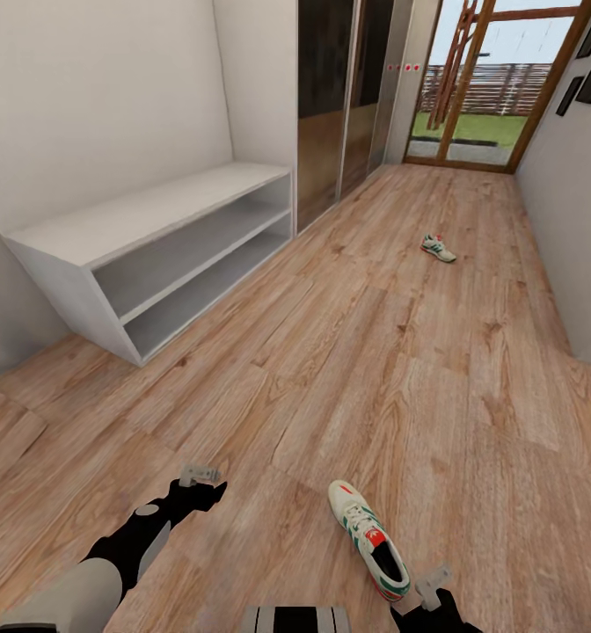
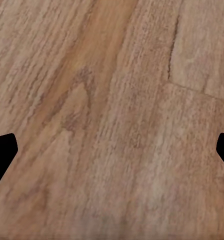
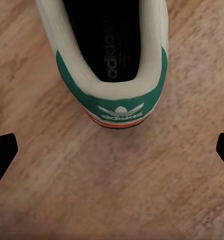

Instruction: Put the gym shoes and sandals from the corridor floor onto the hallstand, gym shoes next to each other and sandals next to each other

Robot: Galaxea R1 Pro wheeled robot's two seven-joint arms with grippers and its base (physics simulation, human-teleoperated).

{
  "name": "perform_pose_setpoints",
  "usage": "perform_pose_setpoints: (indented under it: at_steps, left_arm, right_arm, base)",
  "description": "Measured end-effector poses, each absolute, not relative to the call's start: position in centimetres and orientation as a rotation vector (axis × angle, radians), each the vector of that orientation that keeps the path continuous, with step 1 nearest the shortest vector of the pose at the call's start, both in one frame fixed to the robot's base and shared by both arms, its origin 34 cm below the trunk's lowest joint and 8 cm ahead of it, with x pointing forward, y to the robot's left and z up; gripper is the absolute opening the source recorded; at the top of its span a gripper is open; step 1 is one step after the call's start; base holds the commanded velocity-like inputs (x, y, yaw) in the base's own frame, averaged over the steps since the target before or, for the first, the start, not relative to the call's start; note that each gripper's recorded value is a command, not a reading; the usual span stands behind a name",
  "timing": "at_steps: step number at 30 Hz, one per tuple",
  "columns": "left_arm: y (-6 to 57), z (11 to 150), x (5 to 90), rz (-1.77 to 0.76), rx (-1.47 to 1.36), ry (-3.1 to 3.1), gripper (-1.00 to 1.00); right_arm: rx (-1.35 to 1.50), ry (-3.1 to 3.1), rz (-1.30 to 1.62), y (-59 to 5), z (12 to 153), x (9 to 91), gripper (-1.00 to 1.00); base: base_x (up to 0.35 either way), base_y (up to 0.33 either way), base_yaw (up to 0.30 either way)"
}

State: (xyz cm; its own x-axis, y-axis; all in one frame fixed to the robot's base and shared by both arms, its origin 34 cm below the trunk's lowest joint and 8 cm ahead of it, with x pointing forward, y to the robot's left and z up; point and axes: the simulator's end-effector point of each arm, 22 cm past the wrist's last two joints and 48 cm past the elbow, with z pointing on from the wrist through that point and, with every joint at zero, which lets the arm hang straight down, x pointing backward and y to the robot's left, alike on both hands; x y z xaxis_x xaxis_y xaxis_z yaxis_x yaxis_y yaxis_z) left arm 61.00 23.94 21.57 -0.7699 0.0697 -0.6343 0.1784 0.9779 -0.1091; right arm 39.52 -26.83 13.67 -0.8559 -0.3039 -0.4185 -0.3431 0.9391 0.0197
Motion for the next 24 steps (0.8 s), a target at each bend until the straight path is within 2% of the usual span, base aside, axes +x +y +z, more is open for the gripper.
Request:
perform_pose_setpoints:
  at_steps: [24]
  left_arm:
    - [23.95,21.54,60.96,-0.214,0.173,2.449,1.0]
  right_arm:
    - [-0.462,2.644,0.116,-26.96,13.96,40.22,1.0]
  base:
    - [0.0,0.0,0.0]
